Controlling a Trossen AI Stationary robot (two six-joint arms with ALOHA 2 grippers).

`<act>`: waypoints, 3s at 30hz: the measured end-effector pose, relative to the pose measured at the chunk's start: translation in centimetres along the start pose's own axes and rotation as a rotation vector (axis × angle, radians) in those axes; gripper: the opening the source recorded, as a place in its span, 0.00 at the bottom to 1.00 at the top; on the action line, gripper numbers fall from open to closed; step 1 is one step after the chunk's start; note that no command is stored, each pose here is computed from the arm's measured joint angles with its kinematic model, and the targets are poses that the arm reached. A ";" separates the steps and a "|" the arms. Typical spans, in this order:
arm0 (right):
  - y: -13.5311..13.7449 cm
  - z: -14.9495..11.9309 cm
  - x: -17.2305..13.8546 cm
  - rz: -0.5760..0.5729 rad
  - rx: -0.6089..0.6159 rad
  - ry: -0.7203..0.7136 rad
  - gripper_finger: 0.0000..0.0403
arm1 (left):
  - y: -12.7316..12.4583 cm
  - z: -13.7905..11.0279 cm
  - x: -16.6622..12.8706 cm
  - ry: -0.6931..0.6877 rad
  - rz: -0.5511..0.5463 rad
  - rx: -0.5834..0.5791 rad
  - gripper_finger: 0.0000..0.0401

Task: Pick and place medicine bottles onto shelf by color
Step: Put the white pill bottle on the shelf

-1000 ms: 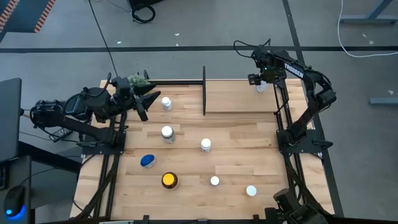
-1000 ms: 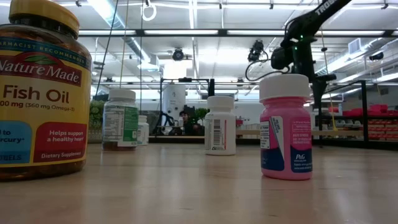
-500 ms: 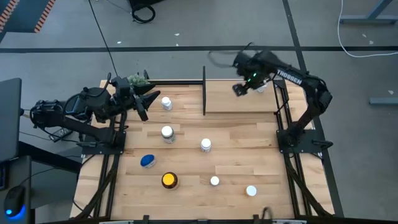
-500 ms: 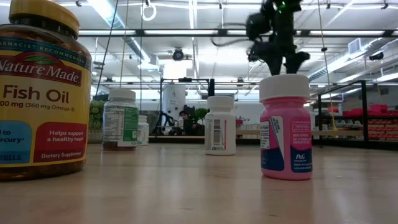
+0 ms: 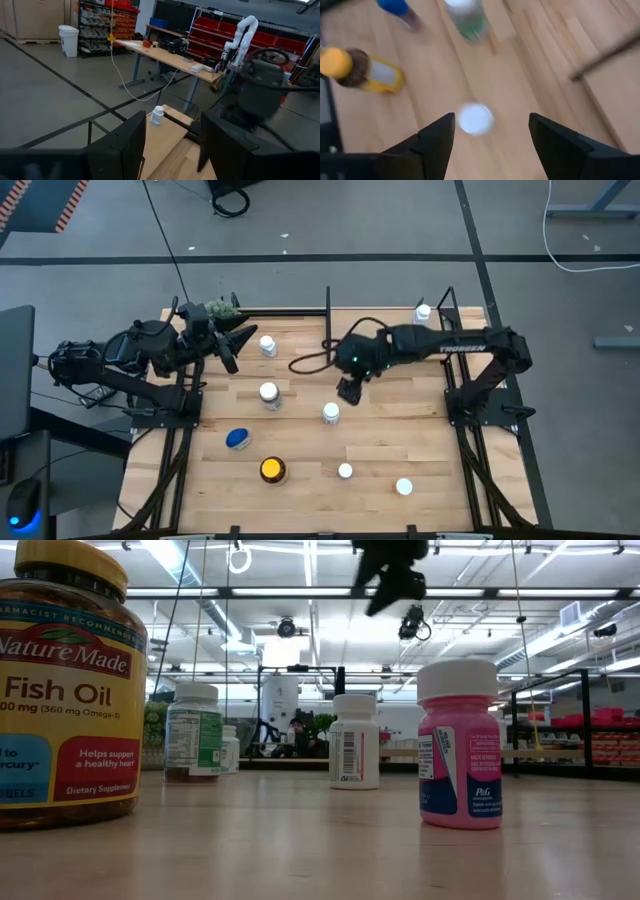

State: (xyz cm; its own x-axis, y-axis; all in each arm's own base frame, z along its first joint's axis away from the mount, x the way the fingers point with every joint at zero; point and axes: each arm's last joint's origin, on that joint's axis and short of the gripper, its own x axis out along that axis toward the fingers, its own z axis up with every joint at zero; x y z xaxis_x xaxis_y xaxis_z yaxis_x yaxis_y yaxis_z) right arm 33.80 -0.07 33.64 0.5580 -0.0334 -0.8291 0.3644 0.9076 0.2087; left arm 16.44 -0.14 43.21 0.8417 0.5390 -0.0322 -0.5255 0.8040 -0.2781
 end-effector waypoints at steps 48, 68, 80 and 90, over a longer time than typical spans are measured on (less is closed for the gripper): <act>1.8 -4.8 11.8 -0.033 -0.159 0.163 0.72 | 0.0 0.1 -0.1 -0.028 0.044 -0.100 0.51; 1.7 -4.9 12.3 -0.029 -0.145 0.120 0.56 | 0.0 0.1 -0.1 -0.026 0.043 -0.096 0.52; 1.8 -5.4 12.6 -0.026 -0.123 0.120 0.55 | -0.1 0.0 -0.1 -0.012 0.019 -0.092 0.52; 1.0 -5.7 10.8 -0.080 -0.071 0.160 0.53 | -0.1 0.0 -0.1 -0.012 0.019 -0.078 0.52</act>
State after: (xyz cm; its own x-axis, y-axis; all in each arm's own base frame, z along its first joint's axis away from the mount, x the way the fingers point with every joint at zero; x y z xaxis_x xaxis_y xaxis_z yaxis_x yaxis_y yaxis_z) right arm 35.96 2.82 21.94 0.4017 -0.0446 -0.9147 0.3463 0.9321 0.1066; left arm 16.38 -0.29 43.28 0.8296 0.5577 -0.0268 -0.5301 0.7716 -0.3516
